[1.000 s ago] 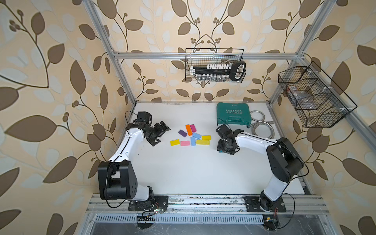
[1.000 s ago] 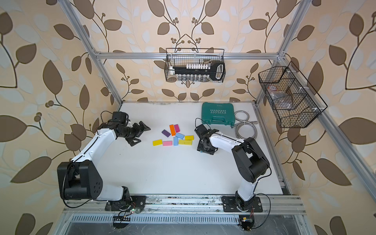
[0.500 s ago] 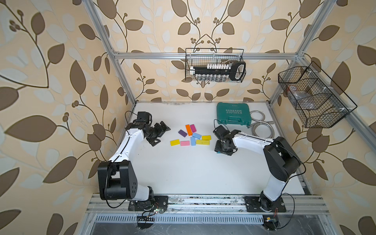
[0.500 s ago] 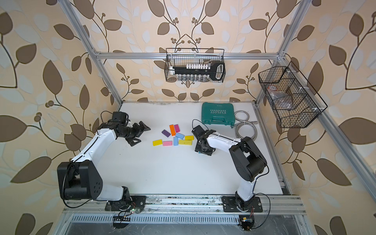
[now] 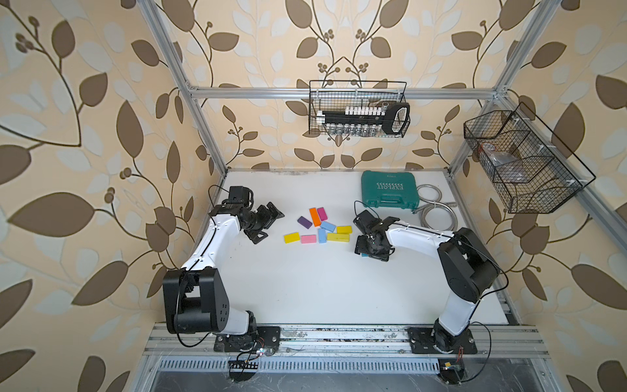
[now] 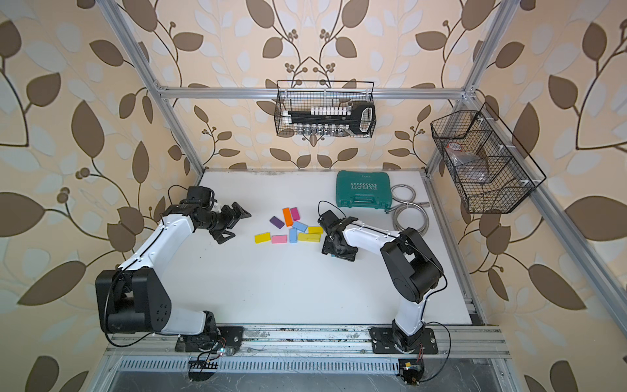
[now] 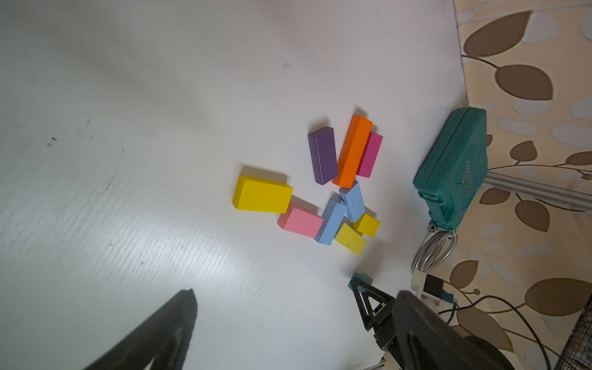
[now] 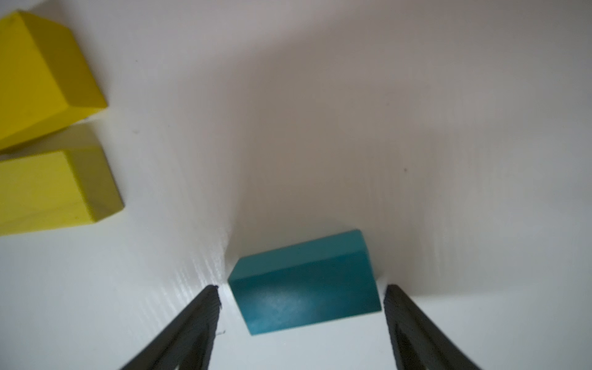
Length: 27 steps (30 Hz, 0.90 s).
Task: Assemble the letter c with building blocks
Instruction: Adjust the building block at the center of the board, then pick up the building block from the center of the board.
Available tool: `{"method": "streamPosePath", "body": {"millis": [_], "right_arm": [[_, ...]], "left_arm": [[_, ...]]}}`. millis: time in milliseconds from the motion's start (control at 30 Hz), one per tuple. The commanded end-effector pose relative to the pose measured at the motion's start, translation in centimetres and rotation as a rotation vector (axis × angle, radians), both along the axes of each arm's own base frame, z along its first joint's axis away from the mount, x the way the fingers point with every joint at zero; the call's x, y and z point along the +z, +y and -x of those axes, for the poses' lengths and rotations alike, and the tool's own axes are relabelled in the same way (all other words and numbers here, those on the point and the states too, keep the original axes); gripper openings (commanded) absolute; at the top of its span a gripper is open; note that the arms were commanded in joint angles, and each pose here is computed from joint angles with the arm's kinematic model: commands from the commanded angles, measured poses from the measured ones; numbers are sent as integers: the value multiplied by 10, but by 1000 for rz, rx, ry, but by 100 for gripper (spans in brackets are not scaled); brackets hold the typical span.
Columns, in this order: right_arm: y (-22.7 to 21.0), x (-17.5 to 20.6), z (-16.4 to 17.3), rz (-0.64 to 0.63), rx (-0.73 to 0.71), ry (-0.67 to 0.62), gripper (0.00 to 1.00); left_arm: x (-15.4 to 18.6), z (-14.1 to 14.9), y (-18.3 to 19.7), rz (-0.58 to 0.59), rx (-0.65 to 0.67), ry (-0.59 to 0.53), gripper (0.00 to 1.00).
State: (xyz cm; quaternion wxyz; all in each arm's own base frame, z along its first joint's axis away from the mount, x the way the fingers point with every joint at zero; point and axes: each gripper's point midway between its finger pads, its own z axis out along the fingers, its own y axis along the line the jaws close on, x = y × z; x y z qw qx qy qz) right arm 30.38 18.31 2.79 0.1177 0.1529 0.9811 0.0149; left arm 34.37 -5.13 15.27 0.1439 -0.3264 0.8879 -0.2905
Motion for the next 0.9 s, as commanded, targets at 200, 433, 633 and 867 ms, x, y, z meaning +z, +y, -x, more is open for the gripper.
{"method": "streamPosePath", "body": {"millis": [200, 433, 633, 867], "right_arm": [[11, 73, -34, 44, 138, -150, 83], [48, 64, -73, 42, 210, -137, 85], [75, 39, -94, 82, 301, -97, 86], [86, 19, -110, 127, 337, -78, 85]], "left_arm": [[11, 0, -4, 11, -20, -38, 99], [10, -7, -3, 0, -23, -36, 99], [2, -15, -3, 10, -29, -12, 99], [3, -21, -5, 15, -41, -17, 99]]}}
